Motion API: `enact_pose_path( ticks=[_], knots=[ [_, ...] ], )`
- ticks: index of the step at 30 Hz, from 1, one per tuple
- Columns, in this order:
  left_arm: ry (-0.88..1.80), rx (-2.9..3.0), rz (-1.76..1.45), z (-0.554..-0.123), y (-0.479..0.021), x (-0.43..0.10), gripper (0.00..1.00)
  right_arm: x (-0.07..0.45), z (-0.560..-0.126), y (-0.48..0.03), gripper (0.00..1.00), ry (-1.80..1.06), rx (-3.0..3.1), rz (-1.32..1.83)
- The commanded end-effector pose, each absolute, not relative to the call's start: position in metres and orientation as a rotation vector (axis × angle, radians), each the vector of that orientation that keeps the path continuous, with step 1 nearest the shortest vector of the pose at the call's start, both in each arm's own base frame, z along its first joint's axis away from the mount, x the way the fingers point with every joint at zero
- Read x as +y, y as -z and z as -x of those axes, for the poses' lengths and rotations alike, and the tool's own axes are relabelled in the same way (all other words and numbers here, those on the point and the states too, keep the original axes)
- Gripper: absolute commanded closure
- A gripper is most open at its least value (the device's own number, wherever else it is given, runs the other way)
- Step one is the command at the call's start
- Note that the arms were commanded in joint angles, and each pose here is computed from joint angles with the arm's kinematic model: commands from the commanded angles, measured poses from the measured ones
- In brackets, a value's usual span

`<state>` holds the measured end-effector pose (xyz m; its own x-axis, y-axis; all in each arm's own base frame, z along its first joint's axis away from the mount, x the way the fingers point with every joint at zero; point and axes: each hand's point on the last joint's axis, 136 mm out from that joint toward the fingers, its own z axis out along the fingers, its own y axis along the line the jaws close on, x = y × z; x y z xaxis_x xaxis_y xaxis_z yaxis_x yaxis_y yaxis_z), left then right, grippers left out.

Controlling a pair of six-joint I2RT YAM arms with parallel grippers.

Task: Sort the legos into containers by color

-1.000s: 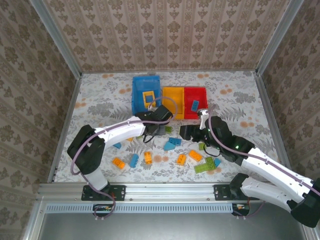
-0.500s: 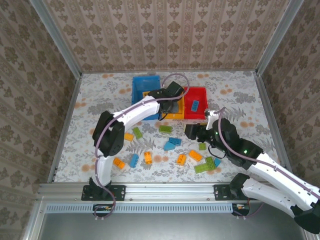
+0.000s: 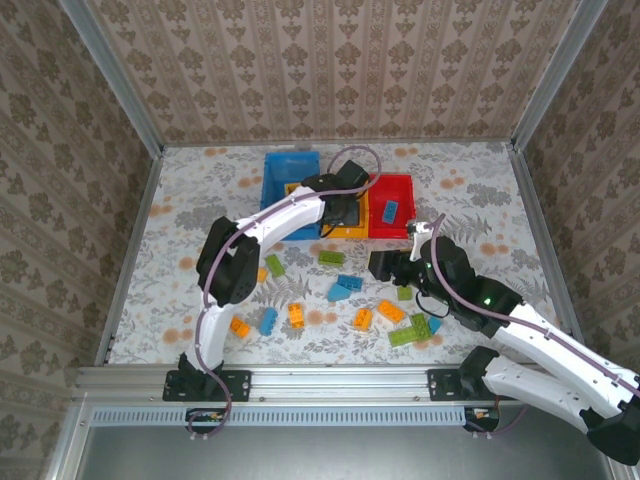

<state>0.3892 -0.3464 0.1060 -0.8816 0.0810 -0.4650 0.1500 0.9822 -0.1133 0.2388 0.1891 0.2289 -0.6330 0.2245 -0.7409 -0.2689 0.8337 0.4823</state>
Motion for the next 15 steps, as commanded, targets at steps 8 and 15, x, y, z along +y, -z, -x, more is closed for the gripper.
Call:
enact_pose_path(
  ticks=[8, 15],
  knots=[
    [0.359, 2.519, 0.043, -0.324, -0.201, -0.281, 0.42, 0.197, -0.237, -0.231, 0.27, -0.648, 2.183, 0.16],
    [0.278, 2.656, 0.497, -0.254, -0.135, -0.162, 0.38, 0.299, -0.202, -0.222, 0.23, -0.706, 2.143, 0.589]
  ],
)
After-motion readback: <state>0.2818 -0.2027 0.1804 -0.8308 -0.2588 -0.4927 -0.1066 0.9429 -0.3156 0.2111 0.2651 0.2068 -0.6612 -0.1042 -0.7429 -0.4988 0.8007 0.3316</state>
